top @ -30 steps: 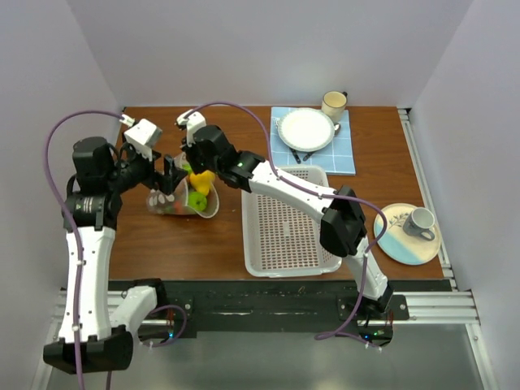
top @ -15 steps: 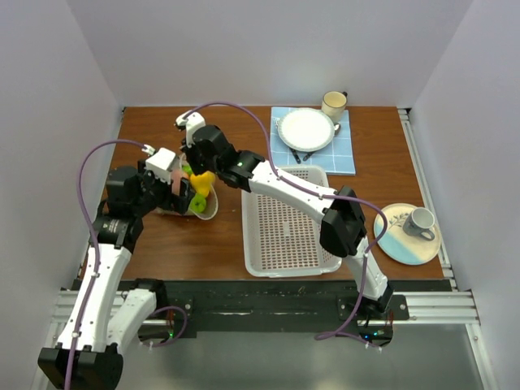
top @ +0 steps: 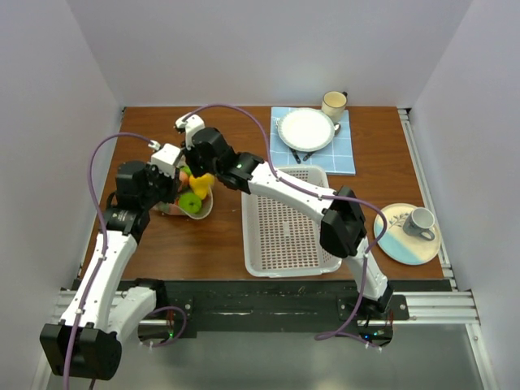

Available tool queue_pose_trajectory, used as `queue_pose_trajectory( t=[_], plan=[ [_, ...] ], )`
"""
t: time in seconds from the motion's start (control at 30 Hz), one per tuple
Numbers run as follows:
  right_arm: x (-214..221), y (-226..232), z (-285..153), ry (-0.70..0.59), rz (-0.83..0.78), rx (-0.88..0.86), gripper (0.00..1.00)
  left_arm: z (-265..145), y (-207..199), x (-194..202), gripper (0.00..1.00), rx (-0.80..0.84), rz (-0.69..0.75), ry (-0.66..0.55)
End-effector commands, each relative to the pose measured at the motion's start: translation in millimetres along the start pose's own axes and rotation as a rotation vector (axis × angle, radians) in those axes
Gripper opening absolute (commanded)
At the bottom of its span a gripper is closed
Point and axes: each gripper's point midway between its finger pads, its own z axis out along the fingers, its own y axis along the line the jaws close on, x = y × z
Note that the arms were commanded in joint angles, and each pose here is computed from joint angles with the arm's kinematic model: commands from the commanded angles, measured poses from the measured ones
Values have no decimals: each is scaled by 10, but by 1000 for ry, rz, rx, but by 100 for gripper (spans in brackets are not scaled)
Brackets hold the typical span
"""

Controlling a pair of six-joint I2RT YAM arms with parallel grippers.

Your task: Open the zip-top bag and remove the fake food

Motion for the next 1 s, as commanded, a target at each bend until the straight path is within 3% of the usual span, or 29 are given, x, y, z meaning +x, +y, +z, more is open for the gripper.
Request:
queue_pose_trajectory(
  t=[0.0,0.03,0.13,0.17,0.23,0.33,0.37,0.47,0.73,0.97],
  plan=[
    [-277,33,-225,-70,17,-9,0,-11,67,-202,18,-25,41,-52],
    [-262,29,-237,-68,18,-9,0,-7,68,-177,13,-27,42,-47],
    [-200,-19,-343,-67,21,2,5,-21,50,-128,13,-23,44,-41],
    [-329,-34,-484,-98,27,4,19,-27,43,-111,13,-20,46,-39],
    [-258,-72,-588,-105,37,9,33,-18,32,-67,13,-15,50,-31],
    [-285,-42,-886,-169,68,2,91,-9,-25,-43,13,18,53,-24],
    [-243,8,-957,-175,64,5,98,-6,-48,-37,13,31,51,-22],
    [-151,179,-1103,-210,52,-44,99,4,-135,-27,13,81,45,-18],
    [261,590,-928,-194,-6,-72,99,-48,-244,18,12,143,42,11],
    [444,395,-889,-237,71,23,74,-103,-160,34,10,101,91,23]
  ],
)
